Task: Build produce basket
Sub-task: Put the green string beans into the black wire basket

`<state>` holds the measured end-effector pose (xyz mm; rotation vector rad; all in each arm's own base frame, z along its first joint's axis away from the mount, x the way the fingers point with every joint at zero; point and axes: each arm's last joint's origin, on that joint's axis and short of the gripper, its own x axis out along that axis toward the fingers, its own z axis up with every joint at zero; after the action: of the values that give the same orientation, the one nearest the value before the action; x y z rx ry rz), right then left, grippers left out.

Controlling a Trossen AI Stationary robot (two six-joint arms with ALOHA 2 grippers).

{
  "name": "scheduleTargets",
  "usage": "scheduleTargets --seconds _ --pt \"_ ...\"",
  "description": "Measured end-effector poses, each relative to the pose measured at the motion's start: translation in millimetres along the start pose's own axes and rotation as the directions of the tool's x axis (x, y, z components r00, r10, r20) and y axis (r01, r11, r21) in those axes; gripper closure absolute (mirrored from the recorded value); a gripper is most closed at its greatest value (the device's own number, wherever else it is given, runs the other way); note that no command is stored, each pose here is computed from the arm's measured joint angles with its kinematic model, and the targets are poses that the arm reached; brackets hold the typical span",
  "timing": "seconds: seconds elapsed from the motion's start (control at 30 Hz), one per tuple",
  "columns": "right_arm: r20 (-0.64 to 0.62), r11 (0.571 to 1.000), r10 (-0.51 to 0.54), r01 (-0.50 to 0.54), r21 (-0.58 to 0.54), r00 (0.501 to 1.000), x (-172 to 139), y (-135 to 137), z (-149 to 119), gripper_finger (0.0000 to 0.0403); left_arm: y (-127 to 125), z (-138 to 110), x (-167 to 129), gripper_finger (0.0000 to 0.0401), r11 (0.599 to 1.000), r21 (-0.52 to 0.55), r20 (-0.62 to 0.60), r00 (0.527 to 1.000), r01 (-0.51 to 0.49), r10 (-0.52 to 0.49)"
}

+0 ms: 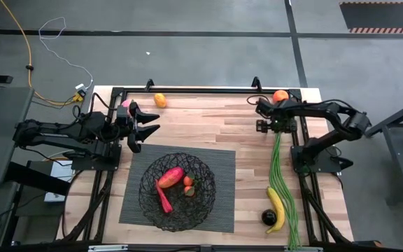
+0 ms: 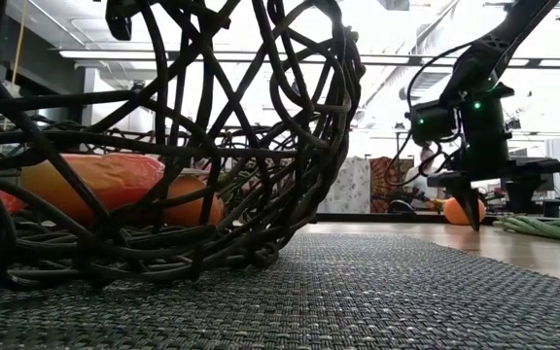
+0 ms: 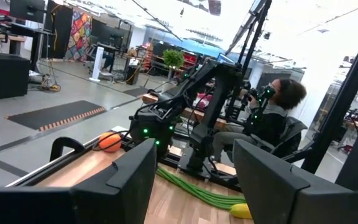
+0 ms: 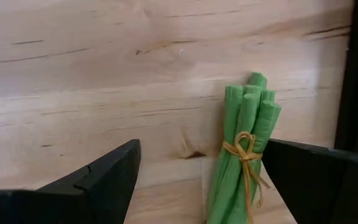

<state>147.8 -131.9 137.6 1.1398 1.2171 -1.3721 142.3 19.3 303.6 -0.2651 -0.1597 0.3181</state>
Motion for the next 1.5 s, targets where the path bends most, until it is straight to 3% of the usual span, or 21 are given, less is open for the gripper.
scheduleTargets --seconds 0.2,1.03,1.3,1.5 --pt "-0.020 0.997 0.056 -0.057 -0.049 0.998 1.1 -0.2 5.3 0.0106 0.0 0.0 0.0 0.0197 1.000 0.000 0.000 1.000 0.000 0.000" --pt "-0.015 0.983 0.102 -0.103 -0.150 0.995 1.6 3.4 6.9 0.0342 1.1 0.3 0.0 0.0197 0.999 -0.001 0.010 0.999 -0.039 0.039" --pt "0.004 0.970 0.114 -0.111 -0.217 0.993 -5.6 0.2 2.9 0.0358 1.5 0.3 0.0 0.0197 0.999 -0.001 0.013 0.999 -0.050 0.050" --pt "0.096 0.942 0.247 -0.216 -0.257 0.964 -33.3 -6.7 -2.2 0.0357 1.5 0.4 0.0 0.0197 0.999 0.000 0.013 0.999 -0.051 0.051"
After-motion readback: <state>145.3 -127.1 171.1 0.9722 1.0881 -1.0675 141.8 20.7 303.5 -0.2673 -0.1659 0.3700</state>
